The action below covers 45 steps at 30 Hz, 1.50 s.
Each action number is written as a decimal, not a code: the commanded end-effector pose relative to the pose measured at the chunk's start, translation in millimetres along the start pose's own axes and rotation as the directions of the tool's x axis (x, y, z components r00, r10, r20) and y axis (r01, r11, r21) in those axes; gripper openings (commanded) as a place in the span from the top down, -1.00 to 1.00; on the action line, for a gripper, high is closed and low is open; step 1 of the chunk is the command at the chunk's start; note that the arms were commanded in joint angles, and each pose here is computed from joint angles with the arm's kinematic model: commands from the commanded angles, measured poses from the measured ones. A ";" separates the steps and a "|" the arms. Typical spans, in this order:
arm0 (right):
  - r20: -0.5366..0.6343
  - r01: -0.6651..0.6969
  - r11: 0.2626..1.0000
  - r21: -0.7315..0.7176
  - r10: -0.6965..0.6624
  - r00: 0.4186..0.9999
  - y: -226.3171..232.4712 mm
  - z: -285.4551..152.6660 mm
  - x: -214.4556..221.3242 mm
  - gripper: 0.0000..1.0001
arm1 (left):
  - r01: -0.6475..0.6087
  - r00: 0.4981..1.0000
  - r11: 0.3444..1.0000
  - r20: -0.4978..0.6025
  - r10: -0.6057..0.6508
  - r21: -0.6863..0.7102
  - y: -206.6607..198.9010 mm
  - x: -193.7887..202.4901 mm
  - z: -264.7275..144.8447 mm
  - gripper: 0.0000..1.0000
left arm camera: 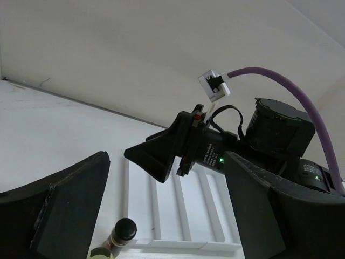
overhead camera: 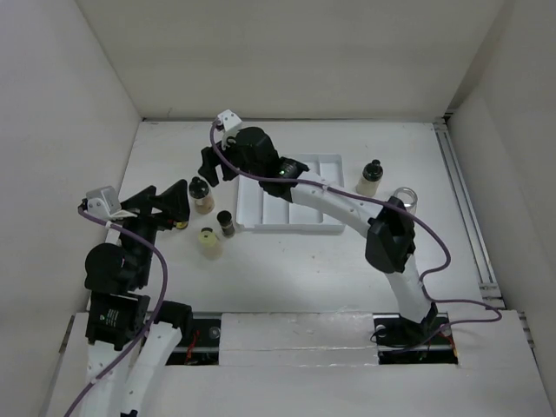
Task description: Organize the condiment bottles
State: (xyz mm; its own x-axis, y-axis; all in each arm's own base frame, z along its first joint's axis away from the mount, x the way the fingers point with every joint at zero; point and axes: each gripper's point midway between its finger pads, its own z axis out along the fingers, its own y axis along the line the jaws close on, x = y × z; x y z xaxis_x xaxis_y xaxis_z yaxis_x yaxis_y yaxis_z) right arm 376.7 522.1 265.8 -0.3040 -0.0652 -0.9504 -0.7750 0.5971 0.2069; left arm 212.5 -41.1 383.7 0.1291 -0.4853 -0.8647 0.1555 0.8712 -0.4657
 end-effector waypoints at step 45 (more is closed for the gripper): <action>0.274 -0.037 0.999 0.030 0.028 0.961 26.4 80.9 -6.5 0.36 | 0.027 0.994 1.000 0.109 -0.029 0.016 0.1 -14.6 -4.1 -0.17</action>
State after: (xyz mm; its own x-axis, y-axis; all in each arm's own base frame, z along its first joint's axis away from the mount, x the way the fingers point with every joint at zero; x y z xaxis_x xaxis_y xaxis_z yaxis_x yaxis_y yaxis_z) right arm 411.9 601.0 160.7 -0.2545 -0.0368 -0.9664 -0.7396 0.6512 0.1700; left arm 205.6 -30.3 385.4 0.2082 -0.5060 -0.8371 0.1420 0.8624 -0.4859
